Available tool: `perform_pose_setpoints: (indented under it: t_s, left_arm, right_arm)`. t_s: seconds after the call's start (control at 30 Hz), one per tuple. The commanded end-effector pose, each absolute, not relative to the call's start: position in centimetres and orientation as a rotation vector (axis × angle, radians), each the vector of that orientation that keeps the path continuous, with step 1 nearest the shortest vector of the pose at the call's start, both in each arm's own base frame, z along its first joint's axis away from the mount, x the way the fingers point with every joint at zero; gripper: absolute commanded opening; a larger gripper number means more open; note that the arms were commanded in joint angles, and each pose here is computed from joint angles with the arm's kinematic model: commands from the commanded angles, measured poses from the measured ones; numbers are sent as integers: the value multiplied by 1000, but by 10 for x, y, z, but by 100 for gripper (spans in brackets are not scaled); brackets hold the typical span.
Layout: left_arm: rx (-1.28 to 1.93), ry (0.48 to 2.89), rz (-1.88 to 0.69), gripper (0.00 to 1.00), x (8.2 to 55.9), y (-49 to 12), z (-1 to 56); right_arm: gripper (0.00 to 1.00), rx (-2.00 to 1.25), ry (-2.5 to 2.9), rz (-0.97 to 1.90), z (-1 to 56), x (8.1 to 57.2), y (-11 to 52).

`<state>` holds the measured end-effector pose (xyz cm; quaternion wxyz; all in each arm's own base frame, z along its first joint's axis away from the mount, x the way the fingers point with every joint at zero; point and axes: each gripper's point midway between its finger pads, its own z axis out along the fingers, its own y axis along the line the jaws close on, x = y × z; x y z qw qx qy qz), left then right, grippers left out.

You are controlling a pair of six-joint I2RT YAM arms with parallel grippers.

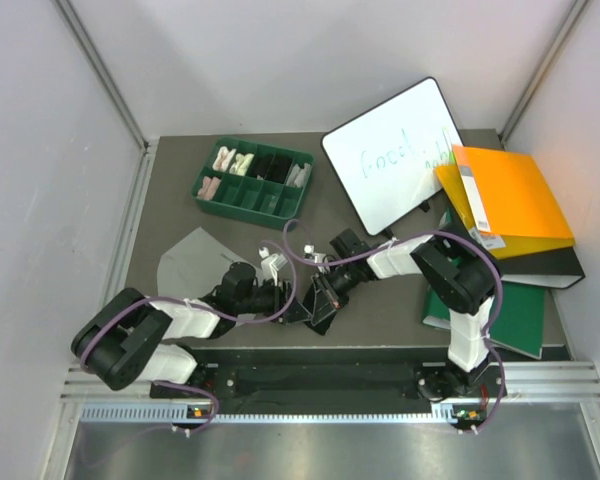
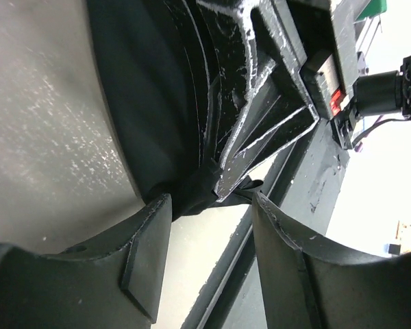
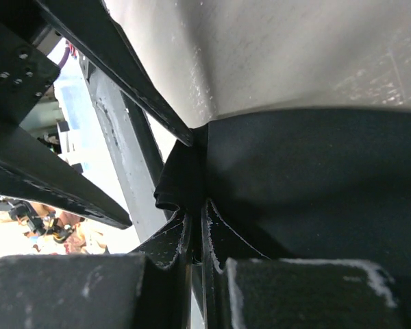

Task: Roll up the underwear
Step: Roll the underwear to the center of the board.

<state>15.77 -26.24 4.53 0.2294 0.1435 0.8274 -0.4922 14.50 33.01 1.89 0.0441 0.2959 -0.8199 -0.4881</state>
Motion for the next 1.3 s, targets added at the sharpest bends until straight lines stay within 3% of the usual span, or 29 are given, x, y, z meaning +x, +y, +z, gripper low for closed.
perform_pose_setpoints:
  t_s: [0.0, 0.27, 0.5, 0.57, 0.6, 0.67, 0.7, 0.9, 1.27]
  left_arm:
    - [468, 2156, -1379, 54, 167, -277, 63]
    - [426, 2222, -1319, 43, 171, -275, 48]
    - [398, 2301, -1253, 20, 175, -272, 30]
    - [371, 2315, -1233, 7, 179, -271, 28]
    - [349, 2344, -1209, 2, 180, -269, 23]
    - [306, 2382, -1161, 0, 184, -265, 18]
    - [286, 2409, -1121, 0, 187, -263, 14]
    - [215, 2501, -1083, 0, 188, -261, 5]
    - [55, 2577, -1100, 0, 182, -259, -1]
  right_arm:
    - [0, 950, -2497, -1533, 21, 155, 333]
    - [0, 948, -2499, -1536, 20, 155, 332]
    - [0, 955, -2501, -1544, 23, 156, 333]
    - [0, 961, -2508, -1548, 26, 156, 333]
    - [7, 963, -2512, -1549, 27, 156, 332]
    - [19, 973, -2527, -1567, 35, 158, 332]
    - [32, 964, -2537, -1567, 36, 158, 331]
    - [61, 929, -2653, -1569, 54, 163, 316]
    - [70, 605, -3030, -1566, 64, 171, 290]
